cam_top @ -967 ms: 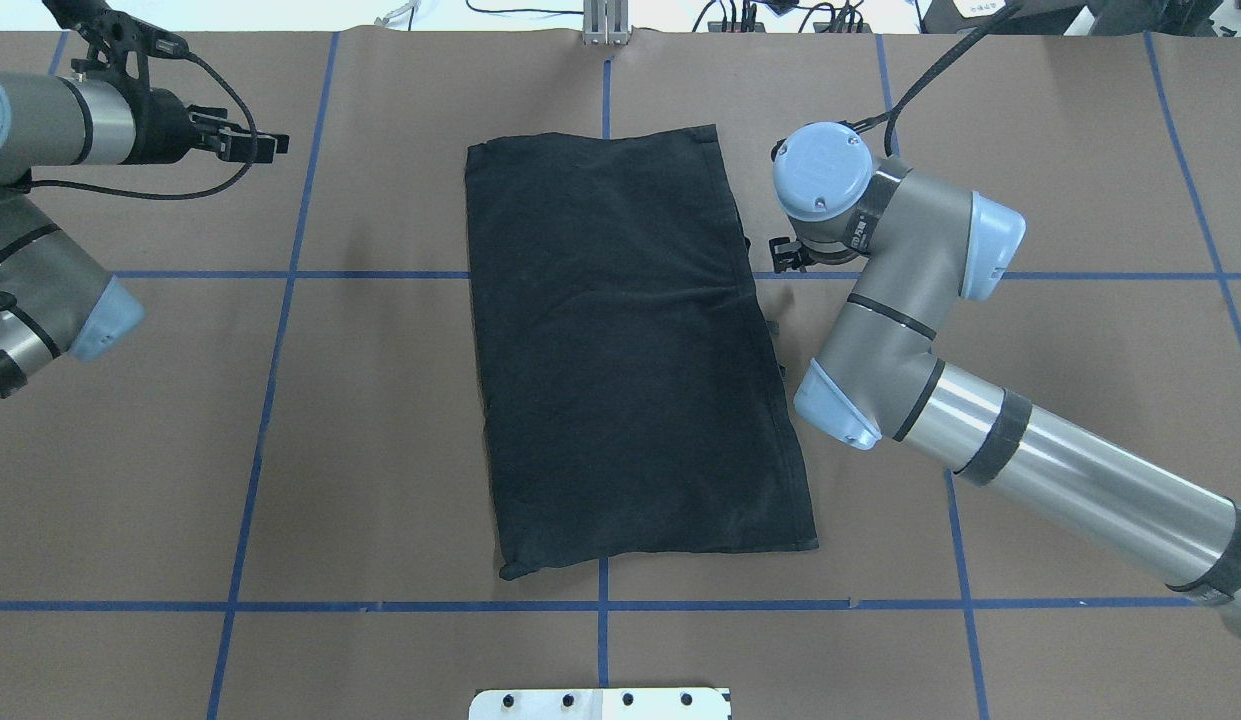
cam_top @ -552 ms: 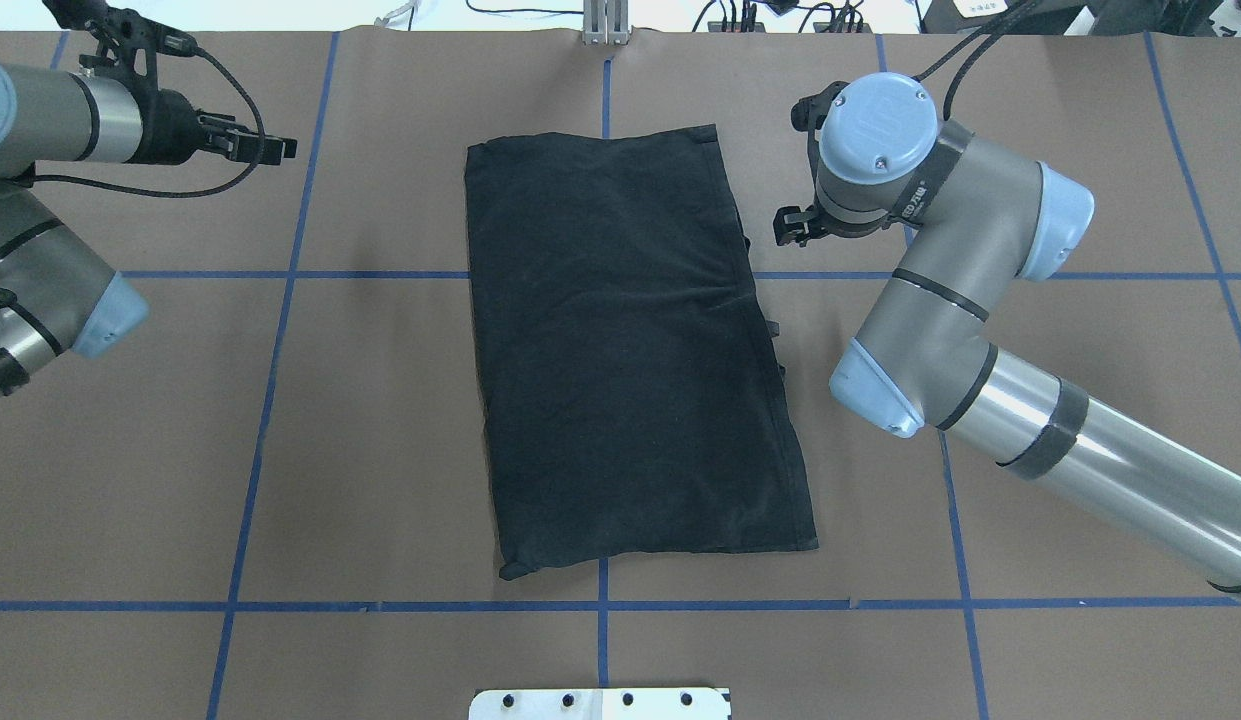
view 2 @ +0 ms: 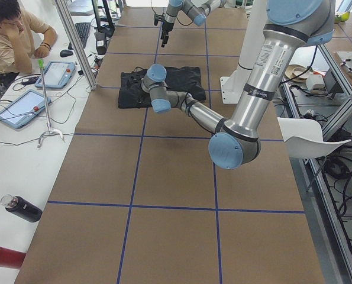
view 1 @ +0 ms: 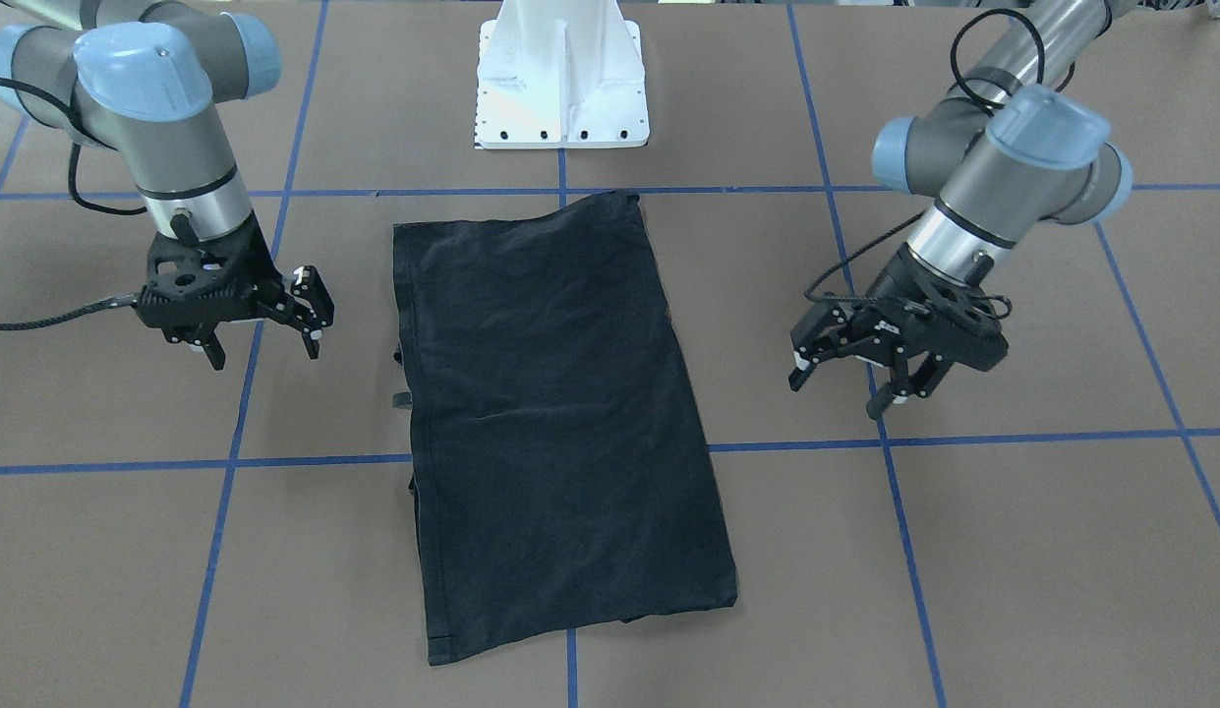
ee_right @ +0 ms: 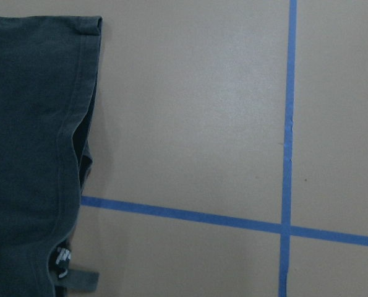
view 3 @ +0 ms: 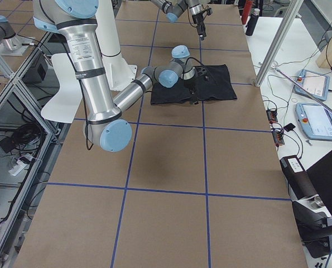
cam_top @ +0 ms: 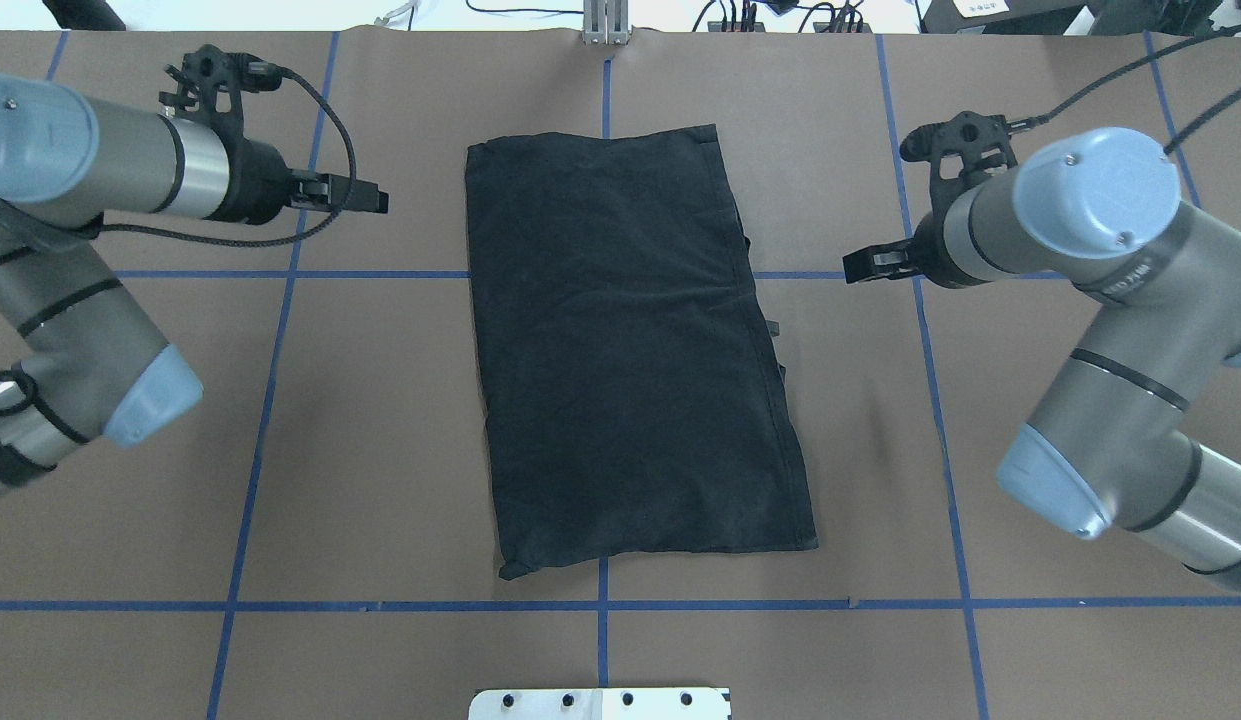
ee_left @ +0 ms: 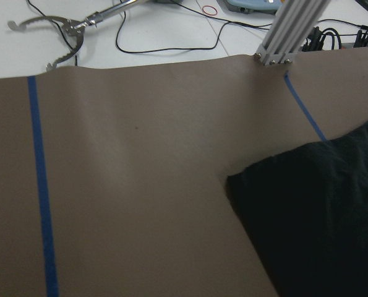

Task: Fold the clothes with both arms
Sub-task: 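Move the left gripper to the shirt's nearest corner while the right gripper moves aside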

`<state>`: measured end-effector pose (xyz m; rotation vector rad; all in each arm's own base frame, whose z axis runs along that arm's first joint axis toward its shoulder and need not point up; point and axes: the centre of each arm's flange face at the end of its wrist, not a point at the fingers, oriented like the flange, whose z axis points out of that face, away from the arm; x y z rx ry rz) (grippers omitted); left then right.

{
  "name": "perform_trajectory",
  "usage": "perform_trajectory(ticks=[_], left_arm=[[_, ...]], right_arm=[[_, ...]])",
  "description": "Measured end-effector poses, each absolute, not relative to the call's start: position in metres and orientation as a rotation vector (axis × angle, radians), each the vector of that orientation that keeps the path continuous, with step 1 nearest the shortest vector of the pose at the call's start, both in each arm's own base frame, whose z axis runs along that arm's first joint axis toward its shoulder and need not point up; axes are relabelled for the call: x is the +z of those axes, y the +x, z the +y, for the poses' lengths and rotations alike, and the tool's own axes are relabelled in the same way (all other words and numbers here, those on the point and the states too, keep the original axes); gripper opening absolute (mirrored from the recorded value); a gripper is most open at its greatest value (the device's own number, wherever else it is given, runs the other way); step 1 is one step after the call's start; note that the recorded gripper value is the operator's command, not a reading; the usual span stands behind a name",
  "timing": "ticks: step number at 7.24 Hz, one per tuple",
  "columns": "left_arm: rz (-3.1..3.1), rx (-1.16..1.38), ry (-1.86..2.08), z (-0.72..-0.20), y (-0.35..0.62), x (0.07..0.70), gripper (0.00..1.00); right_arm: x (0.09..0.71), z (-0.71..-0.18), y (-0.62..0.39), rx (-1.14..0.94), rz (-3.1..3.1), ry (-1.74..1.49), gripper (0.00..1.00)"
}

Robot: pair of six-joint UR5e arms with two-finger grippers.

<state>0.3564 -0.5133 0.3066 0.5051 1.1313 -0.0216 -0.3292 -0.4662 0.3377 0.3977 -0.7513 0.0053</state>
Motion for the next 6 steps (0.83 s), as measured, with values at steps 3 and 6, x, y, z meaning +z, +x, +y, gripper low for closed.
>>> perform_trajectory(ticks=[3, 6], left_arm=[[1.204, -0.108, 0.319, -0.357, 0.453, 0.266, 1.00], [1.119, -0.120, 0.233, -0.284, 0.497, 0.289, 0.99]], right_arm=[[0.396, -0.415, -0.283, -0.013, -0.897, 0.427, 1.00], [0.410, -0.405, -0.274, -0.018, -0.918, 0.434, 1.00]])
